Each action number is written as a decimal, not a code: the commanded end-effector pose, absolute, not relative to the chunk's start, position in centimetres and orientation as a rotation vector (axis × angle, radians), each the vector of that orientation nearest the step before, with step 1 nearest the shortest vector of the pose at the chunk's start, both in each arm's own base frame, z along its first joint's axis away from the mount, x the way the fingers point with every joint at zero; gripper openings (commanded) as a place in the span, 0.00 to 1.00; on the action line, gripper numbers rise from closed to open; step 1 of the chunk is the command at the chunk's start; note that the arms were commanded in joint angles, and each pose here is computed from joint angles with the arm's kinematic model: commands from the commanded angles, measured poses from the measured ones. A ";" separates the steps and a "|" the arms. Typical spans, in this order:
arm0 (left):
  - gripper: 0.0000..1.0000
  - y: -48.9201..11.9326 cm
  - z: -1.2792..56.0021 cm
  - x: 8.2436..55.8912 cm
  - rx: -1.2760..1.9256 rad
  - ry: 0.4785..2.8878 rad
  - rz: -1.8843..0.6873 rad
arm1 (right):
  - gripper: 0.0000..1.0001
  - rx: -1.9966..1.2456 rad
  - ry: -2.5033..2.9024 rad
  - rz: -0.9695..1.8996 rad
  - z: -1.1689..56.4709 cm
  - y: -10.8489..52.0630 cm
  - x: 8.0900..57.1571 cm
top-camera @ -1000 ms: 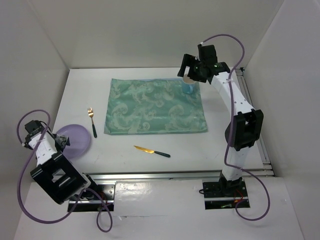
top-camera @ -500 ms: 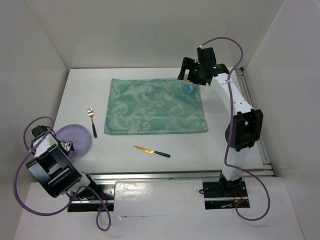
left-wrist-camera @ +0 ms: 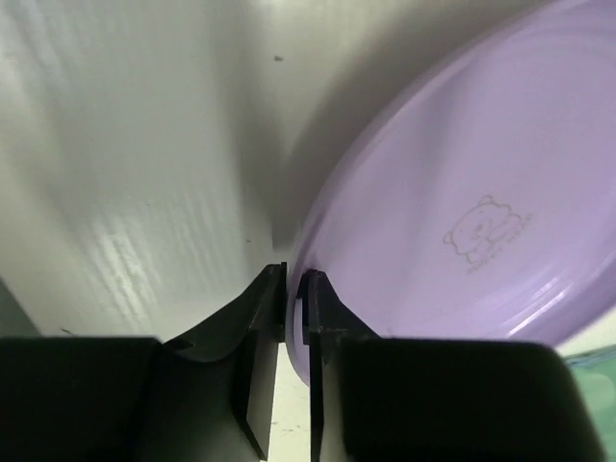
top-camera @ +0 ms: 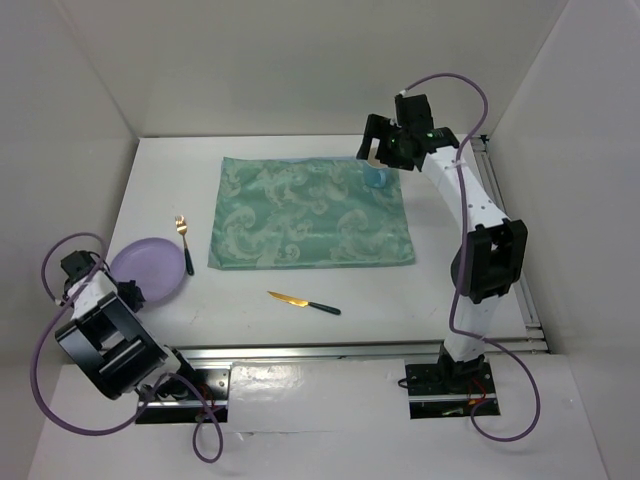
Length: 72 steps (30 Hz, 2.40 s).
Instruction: Set the dinner table for one person
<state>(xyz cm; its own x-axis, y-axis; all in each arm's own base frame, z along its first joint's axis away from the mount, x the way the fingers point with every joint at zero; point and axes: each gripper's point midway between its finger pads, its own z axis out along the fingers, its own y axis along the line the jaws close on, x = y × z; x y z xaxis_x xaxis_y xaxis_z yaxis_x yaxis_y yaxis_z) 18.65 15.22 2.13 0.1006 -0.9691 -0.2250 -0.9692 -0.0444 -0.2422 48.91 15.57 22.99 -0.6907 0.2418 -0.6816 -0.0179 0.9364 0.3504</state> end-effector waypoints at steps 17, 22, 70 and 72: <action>0.00 10.9 20.9 30.4 -1.364 1.907 -0.260 | 0.99 0.179 2.228 0.392 27.7 13.3 46.2; 0.00 5.2 24.0 35.7 -1.066 2.002 -0.382 | 0.99 0.204 2.222 0.383 28.0 12.4 44.9; 0.00 -19.1 5.4 47.6 -0.652 2.671 -0.570 | 0.99 0.311 2.298 0.305 25.4 7.4 40.4; 0.30 -19.0 5.1 47.0 -0.651 2.681 -0.530 | 0.99 0.305 2.290 0.317 25.6 7.6 40.6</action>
